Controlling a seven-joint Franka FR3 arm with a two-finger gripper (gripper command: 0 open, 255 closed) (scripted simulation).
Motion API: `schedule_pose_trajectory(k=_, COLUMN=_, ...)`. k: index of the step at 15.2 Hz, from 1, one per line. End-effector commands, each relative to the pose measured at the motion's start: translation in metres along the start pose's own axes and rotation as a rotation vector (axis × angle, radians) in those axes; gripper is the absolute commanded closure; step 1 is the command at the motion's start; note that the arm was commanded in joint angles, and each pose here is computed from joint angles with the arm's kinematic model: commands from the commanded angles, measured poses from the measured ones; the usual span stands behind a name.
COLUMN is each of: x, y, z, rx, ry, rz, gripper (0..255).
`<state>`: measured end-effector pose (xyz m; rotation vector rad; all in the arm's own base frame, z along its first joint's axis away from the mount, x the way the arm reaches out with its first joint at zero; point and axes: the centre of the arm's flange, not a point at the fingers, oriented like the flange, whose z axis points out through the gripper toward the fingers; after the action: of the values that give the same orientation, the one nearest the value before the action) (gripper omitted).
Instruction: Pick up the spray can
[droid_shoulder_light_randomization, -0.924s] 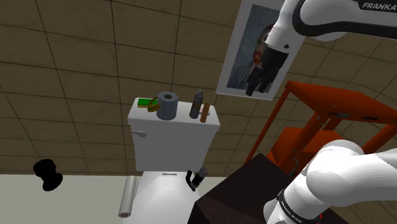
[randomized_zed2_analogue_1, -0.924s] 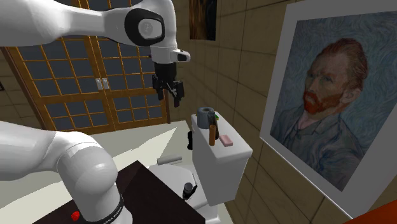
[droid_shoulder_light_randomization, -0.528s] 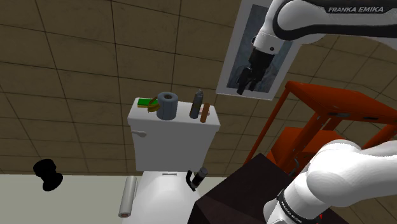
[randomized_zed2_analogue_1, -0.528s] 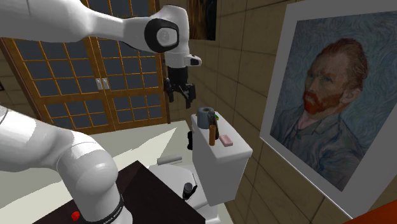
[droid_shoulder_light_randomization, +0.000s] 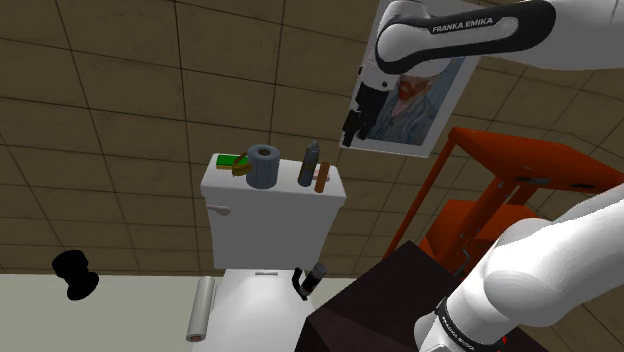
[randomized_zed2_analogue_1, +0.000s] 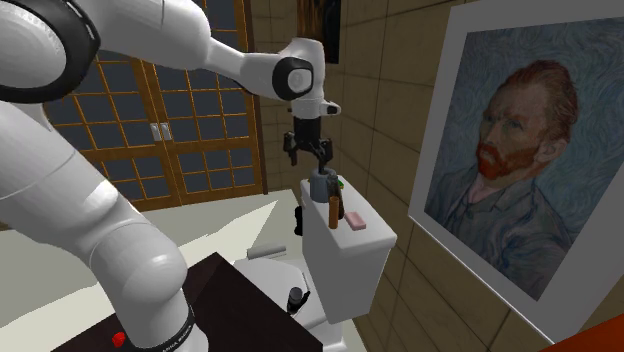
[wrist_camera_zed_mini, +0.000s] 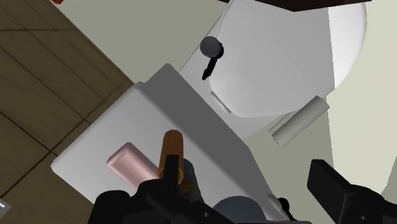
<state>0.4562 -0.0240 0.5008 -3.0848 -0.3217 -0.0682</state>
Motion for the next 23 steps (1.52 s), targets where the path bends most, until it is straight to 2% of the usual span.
schedule_pose_trajectory(k=1, x=0.021, y=0.007, z=0.013, rx=-0.004, ry=0.0, rz=-0.032, gripper=0)
schedule_pose_trajectory(k=11, x=0.138, y=0.025, z=0.071, rx=-0.019, ry=-0.004, rz=-0.188, gripper=0)
schedule_pose_trajectory(k=19, x=0.139, y=0.026, z=0.112, rx=-0.02, ry=-0.004, rz=-0.191, gripper=0)
schedule_pose_trajectory(k=21, x=0.139, y=0.026, z=0.112, rx=-0.02, ry=-0.004, rz=-0.191, gripper=0)
schedule_pose_trajectory(k=22, x=0.14, y=0.027, z=0.112, rx=-0.02, ry=-0.004, rz=-0.191, gripper=255)
schedule_pose_trajectory(k=23, x=0.14, y=0.027, z=0.112, rx=-0.02, ry=-0.004, rz=-0.191, gripper=255)
